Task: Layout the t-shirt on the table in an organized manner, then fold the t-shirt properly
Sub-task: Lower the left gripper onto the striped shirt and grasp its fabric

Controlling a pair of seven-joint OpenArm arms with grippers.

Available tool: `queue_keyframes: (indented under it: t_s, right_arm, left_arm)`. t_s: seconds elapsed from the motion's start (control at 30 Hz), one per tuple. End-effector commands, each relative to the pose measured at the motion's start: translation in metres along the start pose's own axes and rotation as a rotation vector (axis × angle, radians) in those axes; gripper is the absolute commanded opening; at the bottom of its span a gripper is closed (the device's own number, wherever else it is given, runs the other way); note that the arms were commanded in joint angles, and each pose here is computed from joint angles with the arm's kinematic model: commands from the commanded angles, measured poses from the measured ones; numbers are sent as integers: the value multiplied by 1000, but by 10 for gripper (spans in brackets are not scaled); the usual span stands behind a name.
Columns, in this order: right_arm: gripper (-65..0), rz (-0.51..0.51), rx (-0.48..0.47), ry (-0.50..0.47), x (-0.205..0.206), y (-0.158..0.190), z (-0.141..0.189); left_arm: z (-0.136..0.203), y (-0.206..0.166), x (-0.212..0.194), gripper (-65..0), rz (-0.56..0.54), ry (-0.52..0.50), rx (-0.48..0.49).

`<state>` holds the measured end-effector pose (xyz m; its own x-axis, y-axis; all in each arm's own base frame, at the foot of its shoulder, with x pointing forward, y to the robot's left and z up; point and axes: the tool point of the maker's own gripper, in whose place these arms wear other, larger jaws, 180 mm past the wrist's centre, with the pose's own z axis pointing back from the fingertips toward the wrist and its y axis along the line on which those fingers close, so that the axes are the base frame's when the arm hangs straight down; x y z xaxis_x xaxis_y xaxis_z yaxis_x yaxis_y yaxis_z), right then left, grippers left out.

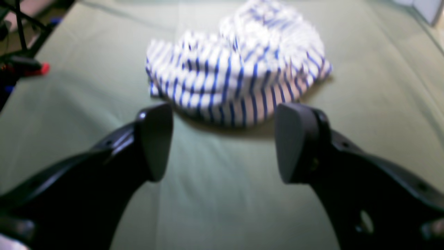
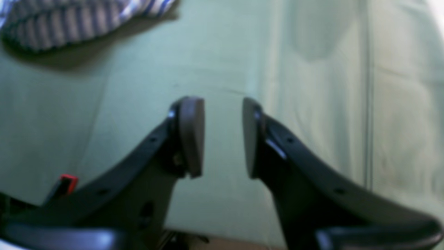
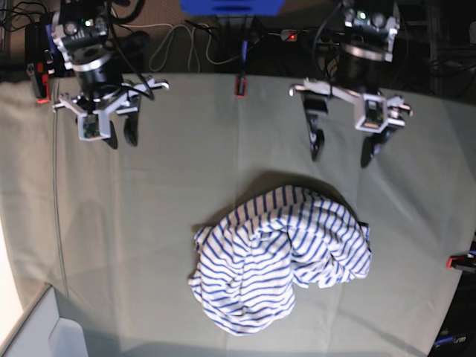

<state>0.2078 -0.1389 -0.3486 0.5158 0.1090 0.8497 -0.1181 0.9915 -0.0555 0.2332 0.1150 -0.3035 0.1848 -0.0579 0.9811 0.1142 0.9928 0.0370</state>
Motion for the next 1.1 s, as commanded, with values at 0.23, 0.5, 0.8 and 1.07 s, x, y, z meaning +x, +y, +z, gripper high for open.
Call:
queue_keyframes:
  t_s: [0.23,0.5,0.8,1.07]
  right_arm:
    - [-378,22,21,-77,25,2,-6]
    - [-286,44,27,-97,33,1,-10]
    - [-287,51,36,-76,26,1,-10]
    - [-287,50,36,-65,22,1,-12]
  left_arm:
    - [-44,23,14,-194,43,3,72]
    - [-37,67,18,-194,193,-2,255]
    - [-66,88,8,-193,176,7,271]
    - [-108,89,-23,-192,219,77,272]
